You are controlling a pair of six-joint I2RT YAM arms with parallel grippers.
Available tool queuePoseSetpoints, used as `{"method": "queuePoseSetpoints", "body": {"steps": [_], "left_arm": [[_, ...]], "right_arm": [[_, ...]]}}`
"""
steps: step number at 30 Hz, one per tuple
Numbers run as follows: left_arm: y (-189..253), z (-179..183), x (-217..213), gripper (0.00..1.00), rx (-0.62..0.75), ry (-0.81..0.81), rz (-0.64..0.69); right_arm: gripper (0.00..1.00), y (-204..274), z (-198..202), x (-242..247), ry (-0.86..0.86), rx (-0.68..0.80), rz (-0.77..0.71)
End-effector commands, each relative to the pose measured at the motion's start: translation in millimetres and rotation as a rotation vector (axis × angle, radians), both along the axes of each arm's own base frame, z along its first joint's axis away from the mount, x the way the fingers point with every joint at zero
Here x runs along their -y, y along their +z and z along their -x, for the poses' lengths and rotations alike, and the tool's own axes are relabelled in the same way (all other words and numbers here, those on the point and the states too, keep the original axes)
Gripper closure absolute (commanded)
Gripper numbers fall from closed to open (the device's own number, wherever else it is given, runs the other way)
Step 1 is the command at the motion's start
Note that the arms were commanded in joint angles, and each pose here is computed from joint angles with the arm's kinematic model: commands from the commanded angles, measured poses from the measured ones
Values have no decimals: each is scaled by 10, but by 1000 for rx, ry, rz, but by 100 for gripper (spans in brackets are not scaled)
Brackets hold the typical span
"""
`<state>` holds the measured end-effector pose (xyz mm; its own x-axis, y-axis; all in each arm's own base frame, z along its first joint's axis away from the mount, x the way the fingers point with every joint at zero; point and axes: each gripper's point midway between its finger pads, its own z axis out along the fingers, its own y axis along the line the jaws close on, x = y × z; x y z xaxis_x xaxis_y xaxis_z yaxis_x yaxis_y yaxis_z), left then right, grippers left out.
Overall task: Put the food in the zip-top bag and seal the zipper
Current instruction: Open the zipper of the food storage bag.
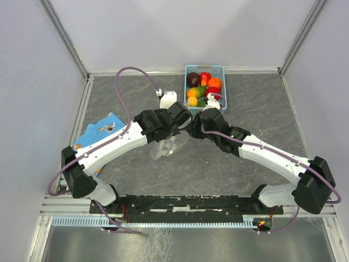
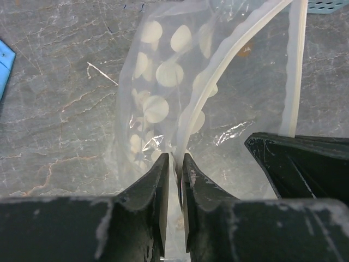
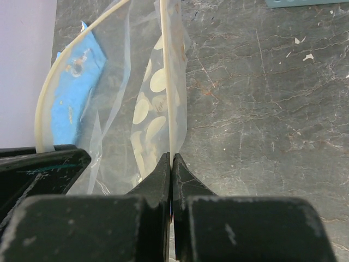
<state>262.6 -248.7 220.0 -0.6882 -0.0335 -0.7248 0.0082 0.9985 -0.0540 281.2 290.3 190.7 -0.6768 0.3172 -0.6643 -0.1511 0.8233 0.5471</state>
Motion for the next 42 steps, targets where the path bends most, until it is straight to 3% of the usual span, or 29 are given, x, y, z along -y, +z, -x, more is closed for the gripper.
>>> {"method": "queuePoseSetpoints", "body": {"steps": [1,6,14,24,32,42], "left_arm": [[78,-115,15,81,46,13,-31],[250,-128,-163,97,94,41,-85],[511,-114,-605,97,146,103,-222],[227,-145,-706,97,63,74,-267],[140,-330,-731,97,27,50,-238],[-14,-517,-649,97,-4,23,-262]], "right_arm": [[98,127,-46,-91,25,44,-37],[98,-12,-81,38,-6,25,8],[98,-300,-196,55,-6,-30,44],[98,-669,-386,-169,56,-70,113],[75,-334,-418,-305,176,4,100],[45,282,-392,-132,282,93,75]]}}
